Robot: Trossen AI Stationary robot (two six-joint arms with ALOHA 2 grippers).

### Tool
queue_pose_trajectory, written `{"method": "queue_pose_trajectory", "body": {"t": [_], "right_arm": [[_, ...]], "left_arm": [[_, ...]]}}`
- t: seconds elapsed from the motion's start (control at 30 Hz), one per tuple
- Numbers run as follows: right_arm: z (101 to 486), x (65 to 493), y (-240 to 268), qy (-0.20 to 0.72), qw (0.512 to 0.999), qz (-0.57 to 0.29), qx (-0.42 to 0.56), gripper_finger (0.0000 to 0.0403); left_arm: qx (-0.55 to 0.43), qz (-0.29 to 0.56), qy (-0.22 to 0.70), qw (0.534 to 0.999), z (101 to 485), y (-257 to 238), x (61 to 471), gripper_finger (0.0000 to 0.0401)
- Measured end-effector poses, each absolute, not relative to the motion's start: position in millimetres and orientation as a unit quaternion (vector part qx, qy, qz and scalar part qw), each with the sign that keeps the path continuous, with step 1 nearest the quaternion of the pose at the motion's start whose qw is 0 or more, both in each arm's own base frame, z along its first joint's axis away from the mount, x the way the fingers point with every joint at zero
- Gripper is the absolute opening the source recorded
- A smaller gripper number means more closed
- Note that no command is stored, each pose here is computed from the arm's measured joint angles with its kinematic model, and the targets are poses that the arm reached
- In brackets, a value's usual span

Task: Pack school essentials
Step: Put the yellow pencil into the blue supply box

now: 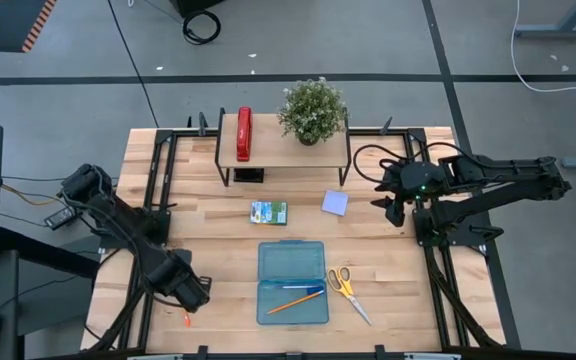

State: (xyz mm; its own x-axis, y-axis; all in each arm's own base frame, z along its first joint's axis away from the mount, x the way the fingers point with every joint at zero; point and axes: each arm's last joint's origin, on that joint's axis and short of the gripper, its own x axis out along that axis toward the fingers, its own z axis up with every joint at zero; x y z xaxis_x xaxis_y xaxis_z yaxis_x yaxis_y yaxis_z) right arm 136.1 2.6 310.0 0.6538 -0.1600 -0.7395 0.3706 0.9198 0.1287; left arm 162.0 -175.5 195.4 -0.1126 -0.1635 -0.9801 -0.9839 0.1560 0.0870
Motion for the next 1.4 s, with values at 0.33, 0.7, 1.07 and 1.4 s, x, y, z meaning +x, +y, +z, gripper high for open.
{"method": "queue_pose_trajectory", "body": {"t": [0.33,0.7,1.07,1.4], "right_arm": [[308.0,133.9,2.4,0.402,0.892,-0.154,0.141,0.0217],[308.0,133.8,2.6,0.399,0.887,-0.161,0.166,0.0217],[308.0,133.8,2.6,0.399,0.887,-0.161,0.166,0.0217],[308.0,133.8,2.6,0.399,0.887,-0.161,0.166,0.0217]], "left_arm": [[-0.495,0.412,0.611,0.460,168.6,-176.6,155.5,0.0190],[-0.504,0.382,0.624,0.460,139.5,-172.8,144.0,0.0182],[-0.502,0.370,0.626,0.469,130.1,-165.6,143.3,0.0152],[-0.498,0.368,0.621,0.480,129.5,-164.1,144.2,0.0076]]}}
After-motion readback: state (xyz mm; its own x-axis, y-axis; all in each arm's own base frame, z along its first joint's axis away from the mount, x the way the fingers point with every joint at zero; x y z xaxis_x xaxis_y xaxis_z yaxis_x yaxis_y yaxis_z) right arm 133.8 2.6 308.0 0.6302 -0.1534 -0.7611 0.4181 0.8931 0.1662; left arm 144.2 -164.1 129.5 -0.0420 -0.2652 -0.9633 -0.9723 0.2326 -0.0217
